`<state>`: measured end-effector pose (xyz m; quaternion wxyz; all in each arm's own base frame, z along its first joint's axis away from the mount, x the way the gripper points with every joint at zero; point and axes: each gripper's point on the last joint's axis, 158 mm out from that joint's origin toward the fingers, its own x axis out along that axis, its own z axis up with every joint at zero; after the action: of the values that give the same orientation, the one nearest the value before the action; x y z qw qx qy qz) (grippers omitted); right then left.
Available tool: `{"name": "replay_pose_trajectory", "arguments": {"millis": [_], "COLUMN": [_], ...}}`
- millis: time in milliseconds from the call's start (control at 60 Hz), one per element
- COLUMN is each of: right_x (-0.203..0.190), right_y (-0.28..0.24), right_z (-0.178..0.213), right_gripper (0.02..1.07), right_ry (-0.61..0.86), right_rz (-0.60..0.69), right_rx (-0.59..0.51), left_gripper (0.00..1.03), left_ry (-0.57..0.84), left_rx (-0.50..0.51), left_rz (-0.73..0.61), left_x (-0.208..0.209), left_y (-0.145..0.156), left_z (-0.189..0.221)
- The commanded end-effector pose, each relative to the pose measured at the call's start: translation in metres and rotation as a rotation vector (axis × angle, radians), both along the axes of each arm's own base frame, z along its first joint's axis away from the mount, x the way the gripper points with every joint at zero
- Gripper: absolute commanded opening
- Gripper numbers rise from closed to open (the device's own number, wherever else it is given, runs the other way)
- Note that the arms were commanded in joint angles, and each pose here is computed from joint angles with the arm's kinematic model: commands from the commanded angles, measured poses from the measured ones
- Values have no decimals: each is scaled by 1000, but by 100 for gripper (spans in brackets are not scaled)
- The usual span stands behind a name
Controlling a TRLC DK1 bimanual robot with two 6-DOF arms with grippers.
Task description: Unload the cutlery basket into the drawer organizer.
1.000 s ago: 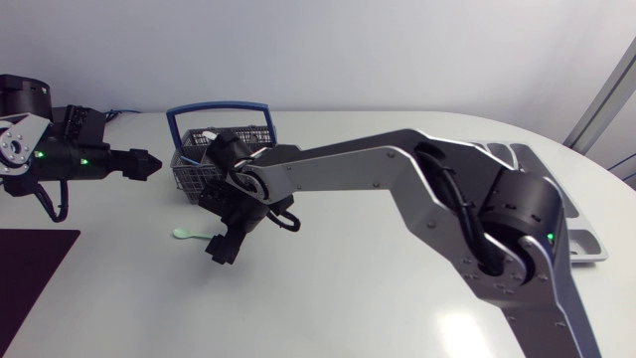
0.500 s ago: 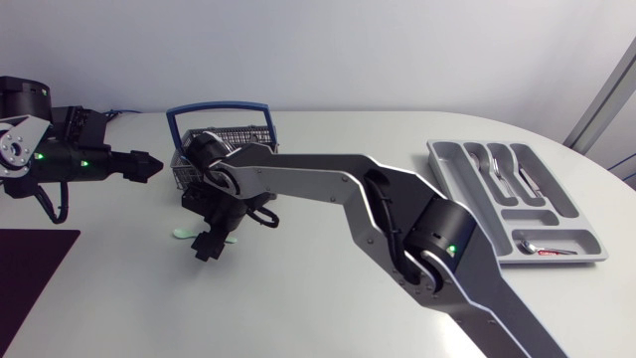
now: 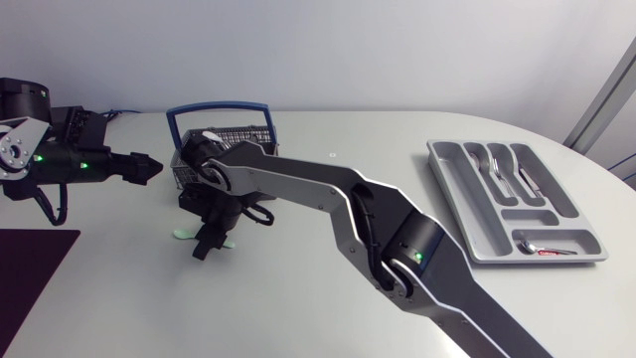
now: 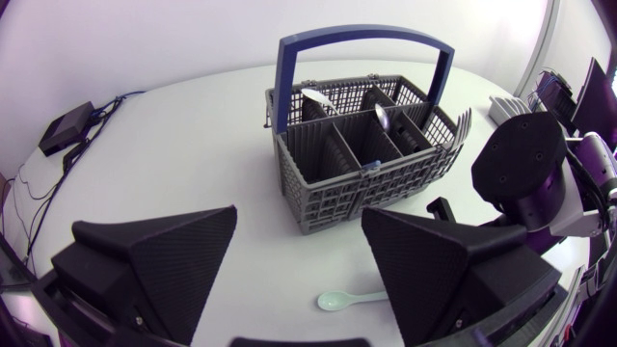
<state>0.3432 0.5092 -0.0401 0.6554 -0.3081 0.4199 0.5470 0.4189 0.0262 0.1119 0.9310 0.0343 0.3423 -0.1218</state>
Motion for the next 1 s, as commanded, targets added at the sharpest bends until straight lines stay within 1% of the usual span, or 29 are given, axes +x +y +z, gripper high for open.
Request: {"name": "replay_pose_trajectory", "arguments": {"millis": [0, 17, 67, 317, 533, 617, 633, 833, 983], "right_x": [-12, -13, -16, -31, -56, -61, -62, -75, -78], "right_y": [-11, -12, -16, -43, -86, -111, -125, -188, -245], "right_z": [-35, -36, -38, -37, -11, 5, 11, 31, 53], "right_gripper": [16, 14, 13, 13, 13, 13, 13, 13, 13], "right_ry": [62, 66, 77, 100, 82, 67, 65, 62, 47], "right_rz": [0, 2, 5, 21, 59, 67, 69, 63, 22], "right_rx": [-73, -76, -92, -133, -137, -134, -138, -150, -147], "left_gripper": [91, 91, 91, 91, 91, 91, 91, 91, 91], "left_ry": [1, 2, 2, -9, -15, -23, -27, -54, -97], "left_rx": [7, 6, 6, 7, 8, 9, 9, 4, 7], "left_rz": [-14, -14, -14, -19, -26, -34, -37, -82, -75], "left_x": [-7, -7, -8, -9, -9, -8, -6, 10, 35], "left_y": [-2, -2, -2, -4, -6, -10, -11, -31, -25], "left_z": [-3, -3, -3, 1, 3, 6, 8, 16, 29]}}
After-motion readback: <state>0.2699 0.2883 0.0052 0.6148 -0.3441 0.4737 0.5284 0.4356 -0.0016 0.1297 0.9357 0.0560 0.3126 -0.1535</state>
